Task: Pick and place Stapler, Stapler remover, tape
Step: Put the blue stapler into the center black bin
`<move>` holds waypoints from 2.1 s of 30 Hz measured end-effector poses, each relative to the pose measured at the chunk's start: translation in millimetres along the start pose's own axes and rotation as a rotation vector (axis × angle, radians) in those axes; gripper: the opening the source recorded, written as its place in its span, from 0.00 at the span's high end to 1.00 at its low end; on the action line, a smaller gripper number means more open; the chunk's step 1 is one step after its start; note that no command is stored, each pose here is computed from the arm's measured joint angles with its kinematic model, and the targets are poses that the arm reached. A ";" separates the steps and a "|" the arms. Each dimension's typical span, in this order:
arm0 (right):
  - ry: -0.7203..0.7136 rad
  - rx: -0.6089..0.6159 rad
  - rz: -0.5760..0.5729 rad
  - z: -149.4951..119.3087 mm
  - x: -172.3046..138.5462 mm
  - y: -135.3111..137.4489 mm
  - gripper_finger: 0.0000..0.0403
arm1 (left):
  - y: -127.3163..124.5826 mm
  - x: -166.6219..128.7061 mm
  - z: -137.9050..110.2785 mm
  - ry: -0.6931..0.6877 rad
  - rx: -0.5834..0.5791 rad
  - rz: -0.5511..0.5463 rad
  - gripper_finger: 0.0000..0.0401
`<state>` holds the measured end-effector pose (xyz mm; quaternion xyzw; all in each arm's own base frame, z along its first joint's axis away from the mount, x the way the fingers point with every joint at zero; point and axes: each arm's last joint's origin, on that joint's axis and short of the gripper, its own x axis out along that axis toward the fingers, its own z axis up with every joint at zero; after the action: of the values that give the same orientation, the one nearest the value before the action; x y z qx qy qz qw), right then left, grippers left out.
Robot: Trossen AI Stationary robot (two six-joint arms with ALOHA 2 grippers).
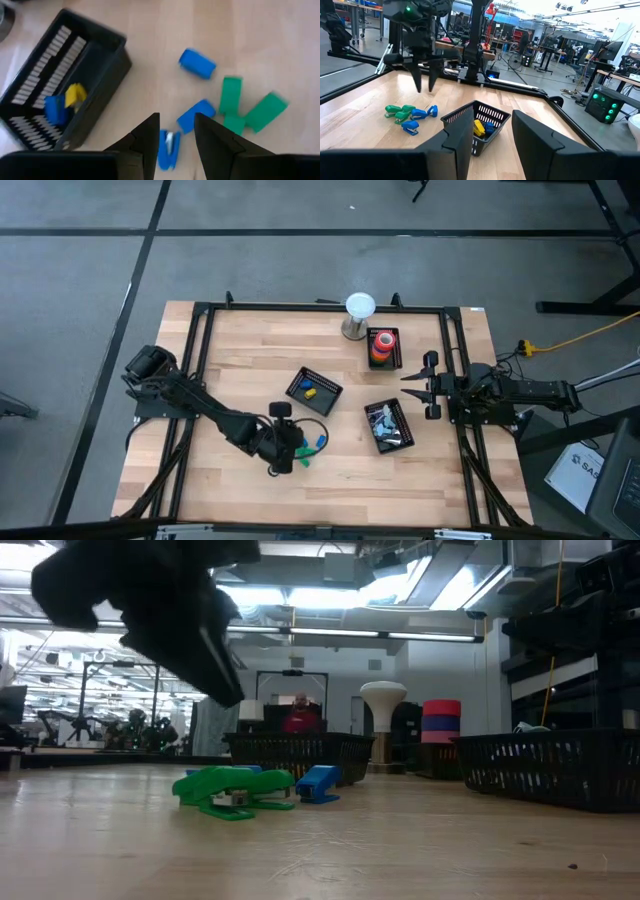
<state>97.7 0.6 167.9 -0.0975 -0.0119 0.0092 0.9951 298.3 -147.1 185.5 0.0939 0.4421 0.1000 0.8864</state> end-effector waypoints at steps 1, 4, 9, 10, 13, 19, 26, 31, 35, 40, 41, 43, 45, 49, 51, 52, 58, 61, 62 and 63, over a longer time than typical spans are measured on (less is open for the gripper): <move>0.000 0.000 -0.001 0.0 0.0 0.0 0.65 | 0.8 0.0 -1.8 0.017 0.009 0.008 0.71; 0.000 0.000 0.000 0.0 0.0 0.0 0.65 | 4.2 1.5 -5.3 0.063 0.009 0.005 0.71; 0.000 0.000 -0.001 0.0 0.0 0.0 0.65 | 18.2 17.0 -19.3 0.165 -0.040 -0.036 0.70; 0.000 0.000 0.000 0.0 0.0 0.0 0.65 | 21.1 20.6 -23.2 0.181 -0.046 -0.039 0.70; 0.000 0.000 0.000 0.0 0.0 0.0 0.65 | 28.5 30.5 -31.9 0.202 -0.082 -0.055 0.68; 0.000 0.000 -0.001 0.0 0.0 -0.1 0.65 | 33.9 39.9 -33.7 0.182 -0.130 -0.127 0.60; 0.000 0.000 0.000 0.0 0.0 0.0 0.65 | 35.2 41.5 -34.1 0.160 -0.095 -0.109 0.51; 0.000 0.000 0.000 0.0 0.0 0.0 0.65 | 34.9 42.1 -29.9 0.109 -0.046 -0.099 0.48; 0.000 0.000 -0.001 0.0 0.0 -0.1 0.65 | 33.7 42.1 -28.4 0.096 -0.004 -0.127 0.47; 0.000 0.000 0.000 0.0 0.0 0.0 0.65 | 33.9 42.2 -28.1 0.093 0.003 -0.128 0.47; 0.000 0.000 0.000 0.0 0.0 0.0 0.65 | 33.9 42.2 -28.1 0.093 0.003 -0.128 0.47; 0.000 0.000 -0.001 0.0 0.0 0.0 0.65 | 33.9 42.2 -28.1 0.093 0.003 -0.127 0.47; 0.000 0.000 0.000 0.0 0.0 0.0 0.65 | 34.2 44.3 -28.4 0.096 0.008 -0.126 0.47; 0.000 0.000 -0.001 0.0 0.0 -0.1 0.65 | 35.2 53.6 -31.4 0.121 0.006 -0.118 0.47; -0.001 0.000 -0.001 0.1 0.0 -0.1 0.65 | 35.4 57.5 -32.1 0.125 0.003 -0.115 0.47; 0.000 0.000 -0.001 0.0 0.0 0.0 0.65 | 35.4 58.9 -31.5 0.118 0.003 -0.114 0.47; -0.001 0.000 0.000 0.1 0.0 0.0 0.65 | 34.0 61.0 -30.7 0.104 0.036 -0.118 0.55; -0.001 0.000 0.000 0.1 0.0 0.0 0.65 | 33.7 61.3 -30.8 0.106 0.016 -0.126 0.63; -0.001 0.000 -0.001 0.1 0.0 -0.1 0.65 | 33.4 61.2 -30.8 0.109 0.006 -0.134 0.66; -0.001 0.000 -0.001 0.1 0.0 -0.1 0.65 | 33.3 61.2 -30.7 0.111 -0.005 -0.140 0.69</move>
<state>97.7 0.6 168.0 -0.0975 -0.0123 0.0088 0.9951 306.6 -96.7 128.9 0.0548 0.4956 0.0437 0.8657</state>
